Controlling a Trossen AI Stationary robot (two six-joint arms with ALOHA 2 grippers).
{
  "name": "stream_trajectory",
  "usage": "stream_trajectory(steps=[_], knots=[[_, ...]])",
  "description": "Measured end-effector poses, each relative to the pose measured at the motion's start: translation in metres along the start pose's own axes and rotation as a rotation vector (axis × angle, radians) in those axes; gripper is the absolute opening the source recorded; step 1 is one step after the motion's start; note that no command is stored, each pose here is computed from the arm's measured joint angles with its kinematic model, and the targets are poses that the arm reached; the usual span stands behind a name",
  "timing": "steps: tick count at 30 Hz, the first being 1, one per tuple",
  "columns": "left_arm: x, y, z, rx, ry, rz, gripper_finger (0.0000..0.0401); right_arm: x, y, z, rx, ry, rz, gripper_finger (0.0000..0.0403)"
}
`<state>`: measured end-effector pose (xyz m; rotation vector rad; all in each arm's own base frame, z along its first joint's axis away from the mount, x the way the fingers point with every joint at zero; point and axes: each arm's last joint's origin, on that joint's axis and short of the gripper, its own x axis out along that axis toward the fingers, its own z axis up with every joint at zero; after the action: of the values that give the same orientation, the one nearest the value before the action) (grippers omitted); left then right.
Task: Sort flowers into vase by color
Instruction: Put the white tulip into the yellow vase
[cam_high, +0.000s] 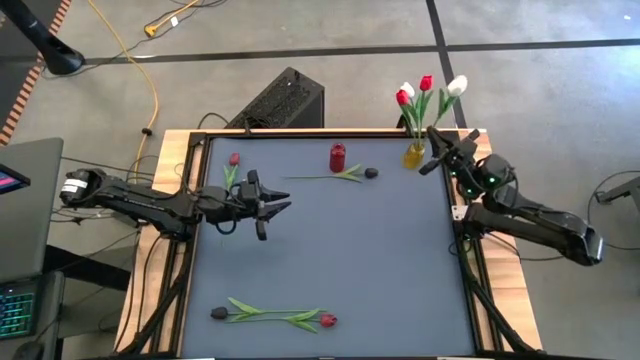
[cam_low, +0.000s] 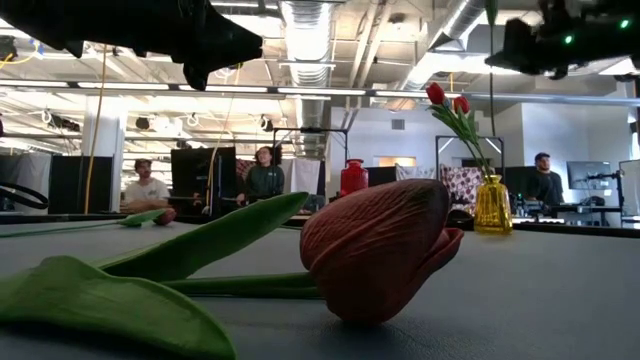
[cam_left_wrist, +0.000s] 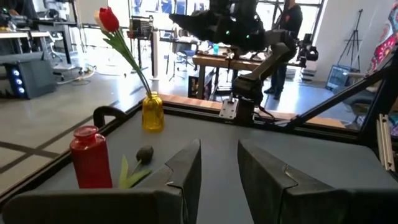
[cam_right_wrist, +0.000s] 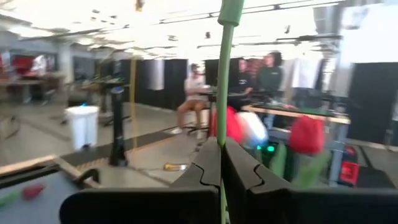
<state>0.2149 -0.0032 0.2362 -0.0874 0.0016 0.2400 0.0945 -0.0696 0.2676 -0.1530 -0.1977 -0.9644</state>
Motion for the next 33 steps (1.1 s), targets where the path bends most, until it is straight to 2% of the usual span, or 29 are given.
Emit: stream_trajectory(steps=[9,13,21,27,33], knots=[[0.000,0.000,0.000,0.042,0.001,0.000,0.0093,0.002,-0.014,-0.030,0.096,-0.041,-0.141,0.0025],[0.000,0.000,0.000,0.043,0.001,0.000,0.0093,0.003,-0.018,-0.040,0.098,-0.049,-0.183,0.0025],[0.000,0.000,0.000,0.056,0.000,0.000,0.0093,0.006,-0.018,-0.046,0.112,-0.083,-0.195,0.0025],[0.000,0.000,0.000,0.056,0.000,0.000,0.0093,0.011,-0.017,-0.056,0.093,-0.029,-0.201,0.0025],[0.000,0.000,0.000,0.056,-0.001,0.000,0.0093,0.014,-0.021,-0.056,0.092,-0.053,-0.236,0.0026]])
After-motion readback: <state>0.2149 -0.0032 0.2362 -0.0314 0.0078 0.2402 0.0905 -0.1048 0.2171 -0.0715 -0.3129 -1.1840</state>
